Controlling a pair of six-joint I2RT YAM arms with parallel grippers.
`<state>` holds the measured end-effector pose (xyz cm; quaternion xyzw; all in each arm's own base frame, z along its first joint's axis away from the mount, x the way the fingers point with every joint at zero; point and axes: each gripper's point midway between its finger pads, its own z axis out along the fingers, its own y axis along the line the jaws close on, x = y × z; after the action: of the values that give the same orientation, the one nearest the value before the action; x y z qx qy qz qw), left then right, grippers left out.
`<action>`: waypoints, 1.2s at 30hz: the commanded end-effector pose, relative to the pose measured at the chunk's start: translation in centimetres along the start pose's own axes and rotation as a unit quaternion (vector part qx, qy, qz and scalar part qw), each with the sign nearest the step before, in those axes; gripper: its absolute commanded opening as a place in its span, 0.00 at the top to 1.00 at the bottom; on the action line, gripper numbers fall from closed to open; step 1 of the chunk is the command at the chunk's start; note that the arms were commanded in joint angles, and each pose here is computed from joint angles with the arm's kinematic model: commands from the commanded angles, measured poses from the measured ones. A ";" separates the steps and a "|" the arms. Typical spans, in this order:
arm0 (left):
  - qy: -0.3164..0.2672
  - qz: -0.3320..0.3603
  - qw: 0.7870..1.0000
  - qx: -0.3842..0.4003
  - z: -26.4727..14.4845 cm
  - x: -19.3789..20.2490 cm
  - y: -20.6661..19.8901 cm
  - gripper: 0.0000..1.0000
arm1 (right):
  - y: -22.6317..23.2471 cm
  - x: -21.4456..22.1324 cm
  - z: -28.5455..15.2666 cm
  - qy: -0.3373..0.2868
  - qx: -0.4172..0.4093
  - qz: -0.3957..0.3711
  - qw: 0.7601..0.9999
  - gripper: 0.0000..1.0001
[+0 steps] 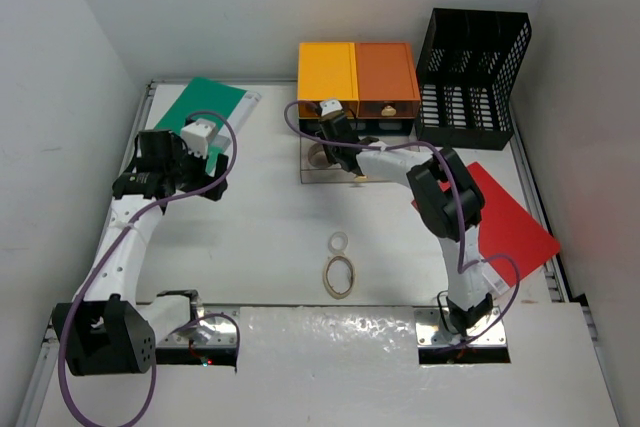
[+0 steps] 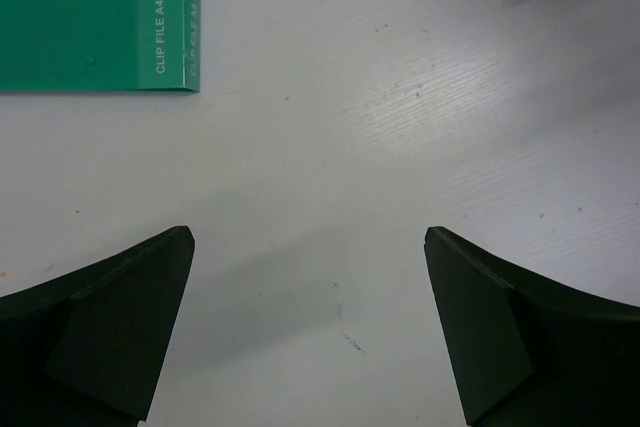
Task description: Organize the desk
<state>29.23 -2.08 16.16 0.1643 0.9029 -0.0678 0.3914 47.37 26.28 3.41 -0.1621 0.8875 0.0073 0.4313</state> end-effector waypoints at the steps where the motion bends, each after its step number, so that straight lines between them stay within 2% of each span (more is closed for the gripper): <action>1: -0.030 0.011 0.999 -0.007 -0.7 -1.4 0.3 0.00 | 0.6 -2.1 -0.1 -0.024 -0.012 0.018 0.999 0.93; 3: -0.030 0.014 0.999 -0.008 -0.7 -1.4 0.3 0.00 | 0.5 -2.2 -0.2 -0.023 -0.012 0.017 1.000 0.87; 6: -0.032 0.016 0.999 -0.011 -0.8 -1.5 0.4 0.00 | 0.5 -2.5 -0.5 -0.026 -0.018 0.011 0.999 0.83; 11: -0.037 0.017 0.999 -0.012 -0.8 -1.9 0.6 0.01 | 0.3 -3.5 -1.0 -0.034 -0.017 -0.002 0.999 0.54; 13: -0.037 0.017 0.999 -0.014 -0.9 -2.1 0.6 0.00 | 0.5 -3.1 -1.5 -0.022 -0.029 -0.013 0.999 0.47; 17: -0.037 0.023 0.999 -0.019 -1.2 -2.1 0.8 0.00 | 0.3 -5.0 -3.9 -0.050 -0.044 -0.018 0.998 0.30; 24: -0.032 0.028 0.999 -0.023 -1.3 -1.4 0.8 0.00 | -1.7 -9.7 -10.3 -0.114 -0.038 -0.030 0.992 0.09; 28: -0.027 0.033 0.999 -0.023 -1.1 -1.1 0.9 0.01 | -1.5 -9.4 -13.5 -0.107 -0.074 -0.034 0.991 0.06; 30: -0.025 0.035 0.999 -0.027 -1.0 -1.1 1.0 0.01 | -0.1 -8.9 -15.6 -0.105 -0.128 -0.034 0.986 0.06; 32: -0.026 0.036 0.999 -0.029 -1.1 -1.4 1.2 0.00 | 1.7 -6.6 -16.5 -0.083 -0.171 -0.040 0.981 0.06; 33: -0.029 0.036 0.999 -0.027 -1.2 -1.6 1.1 0.00 | 2.0 -6.6 -17.7 -0.090 -0.177 -0.042 0.979 0.06; 36: -0.032 0.032 0.999 -0.023 -1.2 -1.9 1.0 0.00 | 3.2 -2.0 -18.0 -0.034 -0.165 -0.063 0.984 0.05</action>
<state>29.16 -1.50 16.91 0.1807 0.8955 -0.0447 0.4042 37.79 26.42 19.75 -0.2515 0.8210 0.1284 0.4962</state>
